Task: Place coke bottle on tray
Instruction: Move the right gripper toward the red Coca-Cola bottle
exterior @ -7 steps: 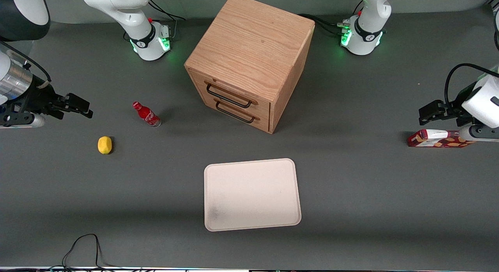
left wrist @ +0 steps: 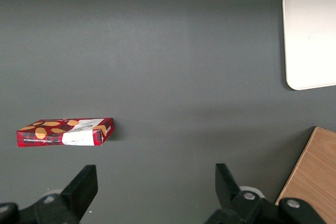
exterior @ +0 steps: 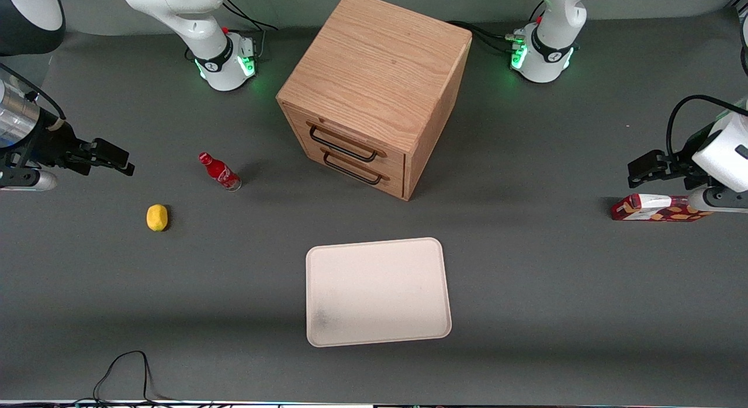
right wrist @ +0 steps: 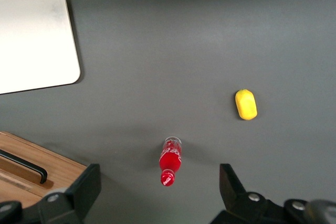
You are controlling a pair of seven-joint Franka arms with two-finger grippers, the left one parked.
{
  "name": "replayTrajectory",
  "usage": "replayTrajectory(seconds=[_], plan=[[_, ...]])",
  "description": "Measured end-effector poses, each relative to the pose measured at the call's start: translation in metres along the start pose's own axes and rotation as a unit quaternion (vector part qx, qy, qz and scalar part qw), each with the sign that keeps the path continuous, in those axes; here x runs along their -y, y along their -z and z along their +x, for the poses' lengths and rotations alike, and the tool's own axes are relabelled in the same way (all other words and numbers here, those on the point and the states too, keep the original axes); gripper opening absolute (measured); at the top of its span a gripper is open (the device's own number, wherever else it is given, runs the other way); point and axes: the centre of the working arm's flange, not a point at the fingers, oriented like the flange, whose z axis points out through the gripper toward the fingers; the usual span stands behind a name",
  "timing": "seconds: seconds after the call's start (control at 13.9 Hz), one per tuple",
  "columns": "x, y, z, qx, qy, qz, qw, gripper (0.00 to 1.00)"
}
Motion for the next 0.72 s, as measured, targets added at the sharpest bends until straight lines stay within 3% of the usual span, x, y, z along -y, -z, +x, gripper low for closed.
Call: replayTrajectory(seconds=[0.22,0.5,0.72], plan=[[-0.0047,-0.0068,0.0029,0.015,-0.006,-0.001,0.9999,1.0],[-0.0012,-0.0054,0.0014,0.02,-0.006,-0.002,0.9998,1.0],[0.0011,-0.0051,-0.006,0.048,-0.002,-0.005,0.9988,1.0]])
